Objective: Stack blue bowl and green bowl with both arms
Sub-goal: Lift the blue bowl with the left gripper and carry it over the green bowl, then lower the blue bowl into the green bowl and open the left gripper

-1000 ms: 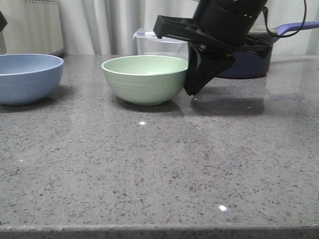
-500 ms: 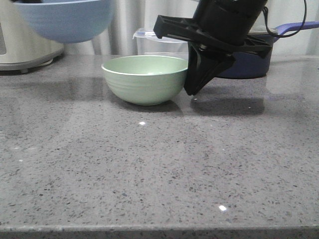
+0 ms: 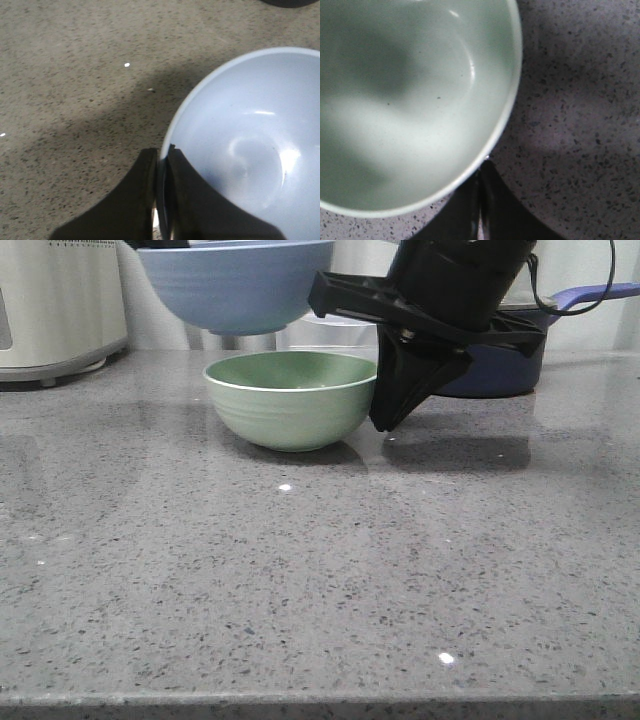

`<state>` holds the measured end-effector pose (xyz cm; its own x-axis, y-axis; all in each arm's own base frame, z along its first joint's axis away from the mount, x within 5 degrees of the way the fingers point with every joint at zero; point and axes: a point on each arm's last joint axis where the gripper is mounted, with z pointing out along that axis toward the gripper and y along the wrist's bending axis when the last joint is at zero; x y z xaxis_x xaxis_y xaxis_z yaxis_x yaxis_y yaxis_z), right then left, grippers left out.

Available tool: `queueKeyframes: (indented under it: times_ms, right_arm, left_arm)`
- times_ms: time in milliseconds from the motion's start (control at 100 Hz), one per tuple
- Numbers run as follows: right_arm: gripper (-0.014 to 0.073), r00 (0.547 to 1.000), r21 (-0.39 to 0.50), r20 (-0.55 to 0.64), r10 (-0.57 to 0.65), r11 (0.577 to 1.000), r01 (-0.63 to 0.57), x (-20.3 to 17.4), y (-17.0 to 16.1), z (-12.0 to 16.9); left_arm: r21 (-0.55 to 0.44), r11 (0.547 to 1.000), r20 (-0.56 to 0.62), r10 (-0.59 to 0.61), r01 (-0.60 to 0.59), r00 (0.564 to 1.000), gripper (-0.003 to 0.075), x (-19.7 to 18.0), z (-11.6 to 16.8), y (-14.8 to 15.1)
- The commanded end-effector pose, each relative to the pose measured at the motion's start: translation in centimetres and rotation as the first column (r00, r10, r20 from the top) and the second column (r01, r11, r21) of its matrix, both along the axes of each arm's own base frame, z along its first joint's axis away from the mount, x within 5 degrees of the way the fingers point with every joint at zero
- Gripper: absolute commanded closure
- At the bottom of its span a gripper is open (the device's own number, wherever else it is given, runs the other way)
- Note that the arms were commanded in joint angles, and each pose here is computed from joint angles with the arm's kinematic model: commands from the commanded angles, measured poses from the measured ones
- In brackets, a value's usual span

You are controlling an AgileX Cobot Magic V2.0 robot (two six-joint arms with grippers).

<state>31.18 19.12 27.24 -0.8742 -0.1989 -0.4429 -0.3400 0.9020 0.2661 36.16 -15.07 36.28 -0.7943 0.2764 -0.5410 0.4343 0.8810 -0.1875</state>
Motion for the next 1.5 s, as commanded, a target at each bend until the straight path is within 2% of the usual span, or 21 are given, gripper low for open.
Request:
queueKeyframes:
  times_ms: [0,710,1010,1190,1280,1400,1490]
  right_arm:
    - [0.0645,0.996,0.053,0.087,-0.004,0.999,-0.001,-0.1,-0.1,2.4]
    - [0.0645,0.996,0.053,0.087,-0.004,0.999,-0.001,-0.1,-0.1,2.4]
    - [0.0645,0.996,0.053,0.087,-0.004,0.999,-0.001,-0.1,-0.1,2.4]
    - [0.0645,0.996,0.053,0.087,-0.004,0.999,-0.001,-0.1,-0.1,2.4]
    - [0.0645,0.996,0.053,0.087,-0.004,0.999,-0.001,-0.1,-0.1,2.4]
    - [0.0645,0.996,0.053,0.087,-0.004,0.999,-0.001,-0.1,-0.1,2.4]
    - [0.0645,0.996,0.053,0.087,-0.004,0.999,-0.001,-0.1,-0.1,2.4]
  left_arm:
    - [-0.080,0.997,0.110,0.004,0.004,0.994,0.0741,-0.9,3.1,-0.4]
    - [-0.120,0.992,0.103,-0.015,0.027,0.995,0.0741,-1.3,3.2,-1.4]
    - [-0.134,0.990,0.028,-0.035,0.038,0.999,0.0741,-0.4,1.1,-2.6]
    - [-0.142,0.989,0.042,-0.032,0.038,0.999,0.0733,-0.2,1.1,-2.7]
    - [-0.132,0.990,0.053,-0.048,0.055,0.997,0.0639,-0.2,1.1,-2.7]
    - [-0.132,0.990,0.053,-0.048,0.055,0.997,0.0399,-0.2,1.1,-2.7]
    - [-0.131,0.990,0.051,-0.049,0.055,0.997,0.0308,-0.2,1.1,-2.7]
